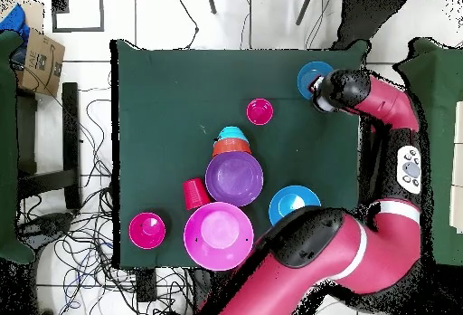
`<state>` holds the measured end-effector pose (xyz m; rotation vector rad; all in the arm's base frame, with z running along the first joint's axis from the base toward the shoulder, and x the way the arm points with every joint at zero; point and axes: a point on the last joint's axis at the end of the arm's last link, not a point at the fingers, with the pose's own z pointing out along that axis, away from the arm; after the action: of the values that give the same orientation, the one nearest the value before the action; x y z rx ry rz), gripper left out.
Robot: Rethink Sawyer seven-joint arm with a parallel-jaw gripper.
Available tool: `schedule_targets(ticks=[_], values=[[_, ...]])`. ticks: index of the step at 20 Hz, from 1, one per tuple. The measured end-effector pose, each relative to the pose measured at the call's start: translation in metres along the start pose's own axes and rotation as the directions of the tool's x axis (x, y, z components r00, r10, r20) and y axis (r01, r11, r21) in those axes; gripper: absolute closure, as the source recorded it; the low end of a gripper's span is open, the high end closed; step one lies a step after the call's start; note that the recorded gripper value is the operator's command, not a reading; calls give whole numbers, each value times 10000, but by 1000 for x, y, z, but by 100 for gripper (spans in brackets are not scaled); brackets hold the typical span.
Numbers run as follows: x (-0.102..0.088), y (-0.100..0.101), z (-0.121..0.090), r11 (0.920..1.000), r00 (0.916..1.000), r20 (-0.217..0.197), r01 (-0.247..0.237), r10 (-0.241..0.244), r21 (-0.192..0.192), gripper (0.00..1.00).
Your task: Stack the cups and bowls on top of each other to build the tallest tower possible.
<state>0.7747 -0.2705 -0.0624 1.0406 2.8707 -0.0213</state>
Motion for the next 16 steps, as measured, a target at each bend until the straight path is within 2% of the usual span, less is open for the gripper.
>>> schedule_targets(ticks=[10, 16], values=[[5, 1, -2, 9994, 9999, -64, 89, -87, 333, 0], [19, 1, -4, 9994, 9974, -700, -149, 170, 303, 0]])
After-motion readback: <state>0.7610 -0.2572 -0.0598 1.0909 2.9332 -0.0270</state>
